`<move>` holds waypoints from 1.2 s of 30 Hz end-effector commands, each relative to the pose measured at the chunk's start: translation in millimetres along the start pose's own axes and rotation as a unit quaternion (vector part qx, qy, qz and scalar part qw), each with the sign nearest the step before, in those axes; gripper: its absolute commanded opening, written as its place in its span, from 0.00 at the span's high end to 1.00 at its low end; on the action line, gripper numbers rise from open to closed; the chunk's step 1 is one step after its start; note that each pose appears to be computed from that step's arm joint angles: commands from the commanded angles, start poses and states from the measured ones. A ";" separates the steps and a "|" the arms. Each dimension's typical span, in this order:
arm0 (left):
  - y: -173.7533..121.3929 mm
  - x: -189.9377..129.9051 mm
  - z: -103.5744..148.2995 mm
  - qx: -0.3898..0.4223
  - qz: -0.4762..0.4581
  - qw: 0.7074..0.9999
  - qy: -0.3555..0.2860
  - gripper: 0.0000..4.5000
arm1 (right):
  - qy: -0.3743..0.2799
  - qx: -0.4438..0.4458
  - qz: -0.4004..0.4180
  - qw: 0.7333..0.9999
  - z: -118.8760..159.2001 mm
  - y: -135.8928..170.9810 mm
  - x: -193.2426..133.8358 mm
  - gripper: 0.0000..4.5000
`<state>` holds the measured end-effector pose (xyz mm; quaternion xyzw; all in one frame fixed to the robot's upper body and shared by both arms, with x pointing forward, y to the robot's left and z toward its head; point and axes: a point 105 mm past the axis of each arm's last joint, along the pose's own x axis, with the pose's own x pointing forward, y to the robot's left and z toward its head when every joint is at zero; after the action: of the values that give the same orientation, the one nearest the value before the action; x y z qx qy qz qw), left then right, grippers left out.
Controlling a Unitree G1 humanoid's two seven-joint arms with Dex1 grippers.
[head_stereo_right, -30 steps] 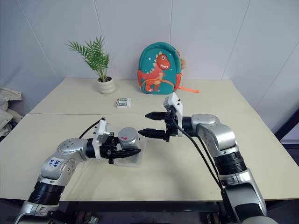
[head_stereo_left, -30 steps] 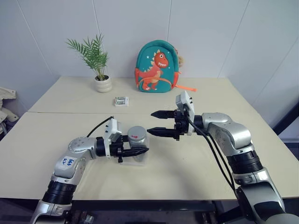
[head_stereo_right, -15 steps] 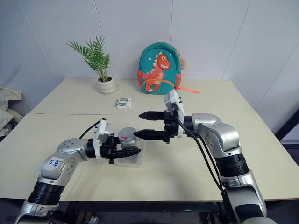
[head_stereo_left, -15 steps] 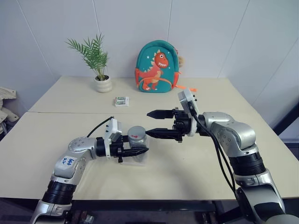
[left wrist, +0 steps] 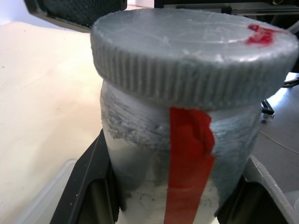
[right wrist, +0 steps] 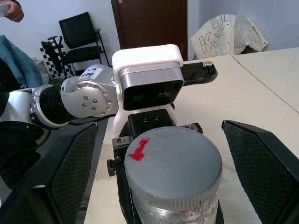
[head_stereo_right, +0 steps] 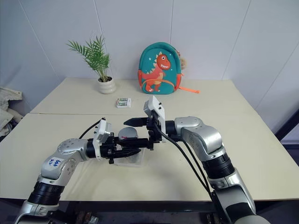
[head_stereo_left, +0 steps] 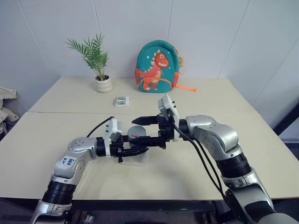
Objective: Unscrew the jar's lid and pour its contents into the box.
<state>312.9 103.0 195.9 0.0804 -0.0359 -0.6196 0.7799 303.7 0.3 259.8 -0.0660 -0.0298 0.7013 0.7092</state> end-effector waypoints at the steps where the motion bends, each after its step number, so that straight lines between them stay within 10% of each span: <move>1: -2.2 -3.2 9.7 0.020 -0.001 1.000 -0.007 0.56 | -0.007 -0.026 0.004 1.000 11.4 3.5 4.0 0.00; 19: -2.1 -1.6 10.0 0.021 -0.003 1.000 -0.009 0.56 | -0.003 -0.012 -0.005 1.000 1.0 -4.2 3.0 0.00; 24: -1.9 -1.5 10.2 0.021 -0.003 1.000 -0.009 0.56 | -0.003 -0.013 -0.003 1.000 -0.7 -4.1 3.0 0.33; 36: -3.2 -1.5 9.3 0.021 -0.003 1.000 -0.009 0.56 | -0.055 0.018 0.035 0.998 18.0 7.3 -0.3 0.33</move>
<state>312.0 102.3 197.4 0.0836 -0.0400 -0.6207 0.7786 307.2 0.9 255.3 -0.0392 -0.0166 0.7069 0.7060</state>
